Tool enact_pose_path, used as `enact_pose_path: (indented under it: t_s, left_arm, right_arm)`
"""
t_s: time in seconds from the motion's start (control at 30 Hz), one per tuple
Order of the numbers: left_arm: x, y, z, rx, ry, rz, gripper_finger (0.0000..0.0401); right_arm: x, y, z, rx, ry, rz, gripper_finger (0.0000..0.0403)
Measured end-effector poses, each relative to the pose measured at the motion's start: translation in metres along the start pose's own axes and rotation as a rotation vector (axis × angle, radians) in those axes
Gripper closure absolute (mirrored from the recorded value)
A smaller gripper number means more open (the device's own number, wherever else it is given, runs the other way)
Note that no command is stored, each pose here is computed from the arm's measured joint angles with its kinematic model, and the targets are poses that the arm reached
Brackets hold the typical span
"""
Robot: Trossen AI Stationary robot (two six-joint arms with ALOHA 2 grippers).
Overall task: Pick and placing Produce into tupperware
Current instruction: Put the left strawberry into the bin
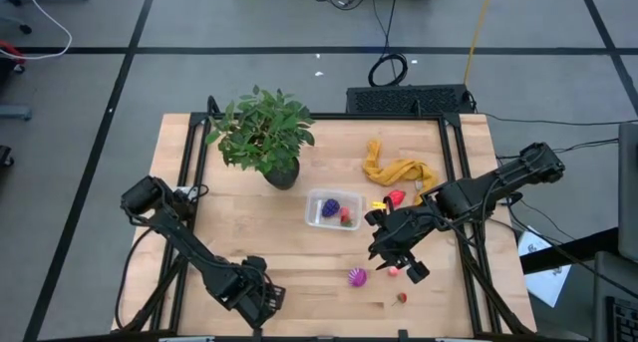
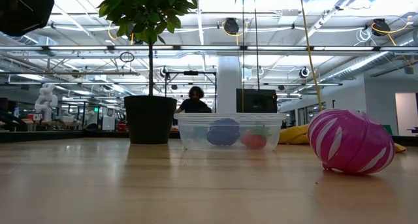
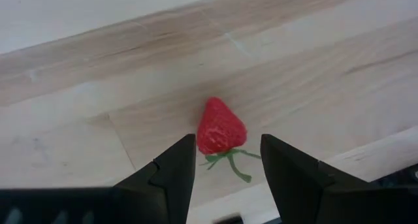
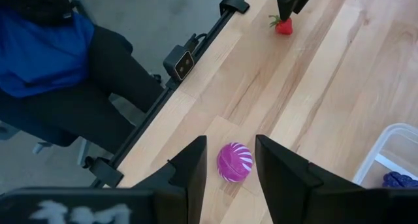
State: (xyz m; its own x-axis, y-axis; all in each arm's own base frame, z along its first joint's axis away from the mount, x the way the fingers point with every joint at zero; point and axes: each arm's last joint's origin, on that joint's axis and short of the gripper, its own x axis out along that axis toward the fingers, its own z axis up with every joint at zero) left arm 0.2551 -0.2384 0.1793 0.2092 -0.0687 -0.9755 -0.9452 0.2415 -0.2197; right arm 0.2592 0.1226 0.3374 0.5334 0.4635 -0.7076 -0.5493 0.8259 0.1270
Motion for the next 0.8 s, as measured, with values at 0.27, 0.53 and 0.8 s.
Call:
enact_pose_path:
  t_s: [0.27, 0.53, 0.8]
  left_arm:
    - [0.005, 0.002, 0.0, 0.004, 0.007, -0.016, 0.0224]
    - [0.01, 0.0, 0.001, 0.0, 0.009, -0.012, 0.0224]
    - [0.037, -0.007, -0.002, 0.034, 0.068, 0.013, 0.0224]
  right_arm:
    - [0.0, 0.0, 0.0, 0.0, 0.0, 0.0, 0.0284]
    - [0.0, 0.0, 0.0, 0.0, 0.0, 0.0, 0.0284]
    - [0.0, 0.0, 0.002, -0.012, -0.02, 0.0, 0.0284]
